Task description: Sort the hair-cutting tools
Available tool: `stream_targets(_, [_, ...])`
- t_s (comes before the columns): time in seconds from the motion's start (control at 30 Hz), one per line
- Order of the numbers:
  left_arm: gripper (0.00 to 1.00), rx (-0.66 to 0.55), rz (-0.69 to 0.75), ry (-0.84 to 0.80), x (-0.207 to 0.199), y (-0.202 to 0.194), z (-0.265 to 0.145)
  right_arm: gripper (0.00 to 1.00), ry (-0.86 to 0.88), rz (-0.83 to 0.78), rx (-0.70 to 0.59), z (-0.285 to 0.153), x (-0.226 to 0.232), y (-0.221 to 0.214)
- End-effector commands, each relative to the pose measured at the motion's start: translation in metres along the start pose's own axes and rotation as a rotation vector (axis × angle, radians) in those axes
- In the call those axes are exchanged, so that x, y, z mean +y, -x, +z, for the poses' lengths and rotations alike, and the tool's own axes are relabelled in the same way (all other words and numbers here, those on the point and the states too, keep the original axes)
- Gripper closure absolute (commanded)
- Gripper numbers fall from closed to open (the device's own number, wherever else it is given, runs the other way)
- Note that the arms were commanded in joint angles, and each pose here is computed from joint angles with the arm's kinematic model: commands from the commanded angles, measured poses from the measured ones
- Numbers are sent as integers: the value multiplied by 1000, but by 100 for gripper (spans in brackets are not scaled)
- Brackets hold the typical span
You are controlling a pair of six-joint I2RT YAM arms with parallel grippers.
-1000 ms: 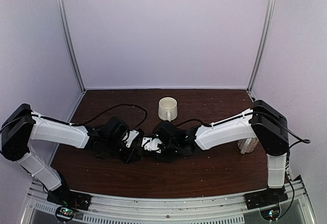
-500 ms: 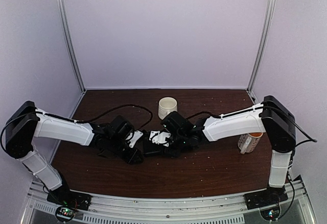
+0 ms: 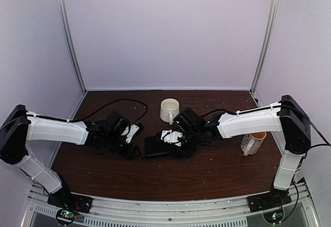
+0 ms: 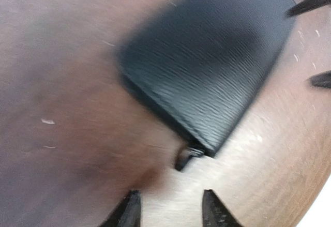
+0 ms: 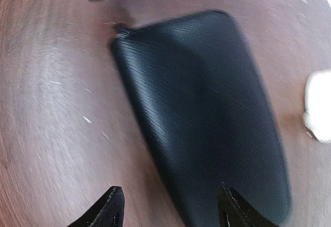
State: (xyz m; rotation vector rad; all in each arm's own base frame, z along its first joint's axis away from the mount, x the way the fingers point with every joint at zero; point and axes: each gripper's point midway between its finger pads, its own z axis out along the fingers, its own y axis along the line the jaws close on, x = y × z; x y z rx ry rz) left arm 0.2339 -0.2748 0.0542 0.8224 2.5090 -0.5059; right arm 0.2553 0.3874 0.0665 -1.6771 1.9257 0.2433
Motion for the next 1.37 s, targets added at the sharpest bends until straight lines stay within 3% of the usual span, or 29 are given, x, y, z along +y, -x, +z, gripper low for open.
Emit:
stream_targets(0.0, [51,-161,-19,161,35,48,-36,36,-88,109,-57,-56,-53,-13])
stream_targets(0.13, [40,-229,-27,311,65,77,-64,36,-213,195,-139,-101,-96,-18])
stream_targets(0.47, [34,-337,-38,482,97,122,-142,35,-491,462,-348,-227,-192,-38])
stream_targets(0.6, [29,-402,-33,518,102,139,-177,24,-615,568,-430,-276,-217,-57])
stream_targets(0.7, [26,-423,-12,561,105,153,-201,1,-737,637,-461,-309,-231,-69])
stream_targets(0.87, [3,-486,-15,628,107,177,-243,0,-875,706,-535,-357,-237,-72])
stream_targets(1.1, [2,-572,-174,784,129,168,-276,0,-884,746,-592,-364,-222,-79])
stream_targets(1.33, [2,-574,-147,850,141,157,-263,0,-847,781,-606,-349,-222,-81])
